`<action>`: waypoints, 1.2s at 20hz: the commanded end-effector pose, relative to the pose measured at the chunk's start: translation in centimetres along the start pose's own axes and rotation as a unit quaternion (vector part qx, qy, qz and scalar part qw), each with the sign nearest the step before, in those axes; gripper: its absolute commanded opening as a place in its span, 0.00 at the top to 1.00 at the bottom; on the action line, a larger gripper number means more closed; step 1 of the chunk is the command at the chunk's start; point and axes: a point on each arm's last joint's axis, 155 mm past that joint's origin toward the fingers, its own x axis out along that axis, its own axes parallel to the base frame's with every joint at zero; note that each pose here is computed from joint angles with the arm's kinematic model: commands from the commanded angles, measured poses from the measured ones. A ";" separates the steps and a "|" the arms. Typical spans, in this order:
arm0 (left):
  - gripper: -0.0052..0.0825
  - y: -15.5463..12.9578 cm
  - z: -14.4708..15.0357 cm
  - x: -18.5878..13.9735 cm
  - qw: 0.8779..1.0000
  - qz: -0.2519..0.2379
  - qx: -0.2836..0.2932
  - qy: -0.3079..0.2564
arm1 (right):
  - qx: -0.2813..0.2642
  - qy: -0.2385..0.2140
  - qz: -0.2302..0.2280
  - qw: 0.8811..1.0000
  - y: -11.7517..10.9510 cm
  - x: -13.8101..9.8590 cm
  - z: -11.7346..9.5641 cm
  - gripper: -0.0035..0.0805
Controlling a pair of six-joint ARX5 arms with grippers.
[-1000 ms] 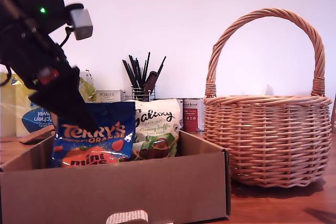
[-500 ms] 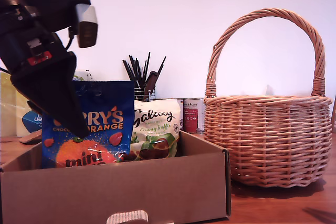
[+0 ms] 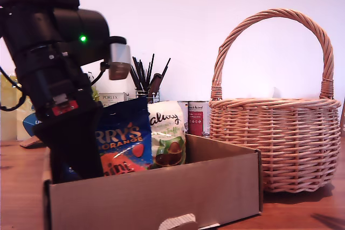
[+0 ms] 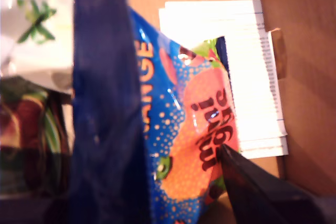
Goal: Move the bags of Easter eggs from the cardboard box on the left into the woven basket on the right side.
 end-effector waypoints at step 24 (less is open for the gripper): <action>0.97 -0.9 14.8 -10.2 0.979 0.000 0.002 -0.203 | 0.001 0.002 0.006 1.000 0.2 0.1 -0.4 0.97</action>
